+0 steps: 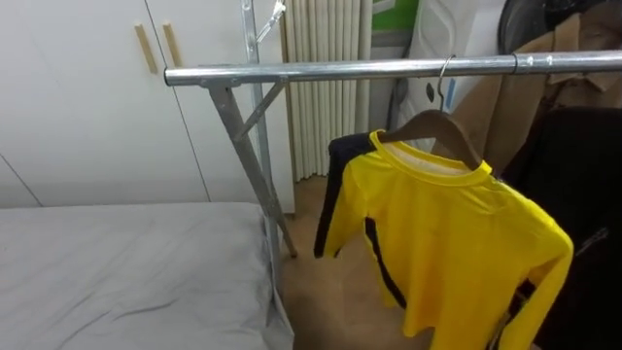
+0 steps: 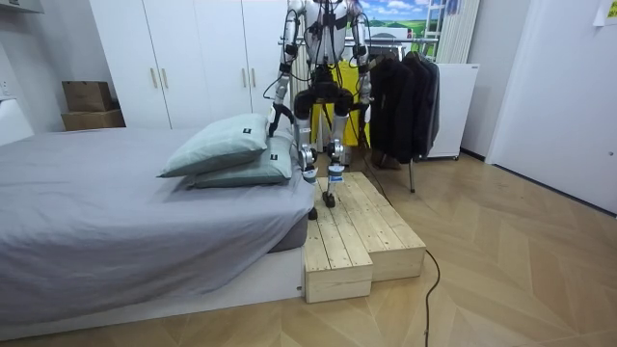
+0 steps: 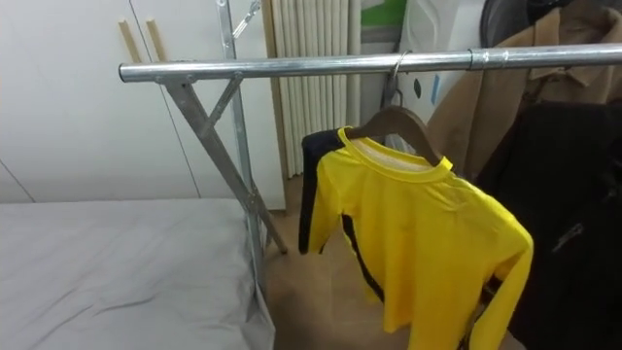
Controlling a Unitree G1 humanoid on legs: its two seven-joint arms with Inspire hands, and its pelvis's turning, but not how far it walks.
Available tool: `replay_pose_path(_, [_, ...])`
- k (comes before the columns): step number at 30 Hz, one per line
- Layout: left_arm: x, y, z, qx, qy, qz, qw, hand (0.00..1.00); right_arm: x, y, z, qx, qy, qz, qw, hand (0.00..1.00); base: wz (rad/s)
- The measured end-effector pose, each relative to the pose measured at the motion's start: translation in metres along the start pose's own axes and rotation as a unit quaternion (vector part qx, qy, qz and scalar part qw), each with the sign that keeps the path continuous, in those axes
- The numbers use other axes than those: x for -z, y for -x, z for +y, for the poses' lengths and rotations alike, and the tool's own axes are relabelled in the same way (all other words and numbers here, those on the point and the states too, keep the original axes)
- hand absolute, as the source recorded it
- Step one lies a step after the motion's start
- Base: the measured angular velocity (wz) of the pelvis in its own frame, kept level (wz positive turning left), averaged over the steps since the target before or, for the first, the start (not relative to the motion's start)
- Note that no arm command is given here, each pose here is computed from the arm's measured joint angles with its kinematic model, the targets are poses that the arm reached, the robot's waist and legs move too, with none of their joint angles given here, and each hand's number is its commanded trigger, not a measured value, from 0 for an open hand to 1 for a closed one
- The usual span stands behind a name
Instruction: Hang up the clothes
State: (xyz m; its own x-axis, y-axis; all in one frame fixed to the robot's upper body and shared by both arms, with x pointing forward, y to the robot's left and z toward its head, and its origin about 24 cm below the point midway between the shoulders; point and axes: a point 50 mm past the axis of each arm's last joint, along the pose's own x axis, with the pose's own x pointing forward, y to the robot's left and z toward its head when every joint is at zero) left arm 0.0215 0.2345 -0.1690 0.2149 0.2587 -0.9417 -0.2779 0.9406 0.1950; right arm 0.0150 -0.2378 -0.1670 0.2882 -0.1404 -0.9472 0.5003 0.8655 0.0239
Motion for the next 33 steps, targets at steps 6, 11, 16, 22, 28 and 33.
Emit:
replay_pose_path(6, [-0.002, -0.001, -0.001, 0.006, -0.011, 0.001, 1.000, 0.00, -0.001, -0.001, 0.003, -0.003, 0.005, 0.003, 1.000, 0.00, -0.04])
replay_pose_path(11, [-0.004, -0.001, -0.001, 0.010, -0.017, -0.001, 1.000, 0.00, -0.005, -0.003, 0.007, -0.012, 0.011, 0.003, 1.000, 0.00, 0.00])
replay_pose_path(16, [-0.006, -0.001, -0.002, 0.015, -0.025, -0.007, 1.000, 0.00, -0.012, -0.005, 0.012, -0.022, 0.040, -0.001, 0.999, 0.00, 0.00])
replay_pose_path(22, [-0.011, -0.002, -0.004, 0.019, -0.033, -0.017, 0.999, 0.00, -0.021, -0.008, 0.020, -0.034, 0.079, -0.018, 0.996, 0.00, 0.03])
replay_pose_path(28, [-0.016, -0.001, -0.006, 0.022, -0.035, -0.045, 0.998, 0.00, -0.029, -0.009, 0.026, -0.037, 0.116, -0.041, 0.992, 0.00, 0.06])
replay_pose_path(33, [-0.023, -0.001, -0.012, 0.034, -0.050, -0.073, 0.996, 0.00, -0.032, -0.009, 0.029, -0.035, 0.143, -0.055, 0.988, 0.00, 0.00])
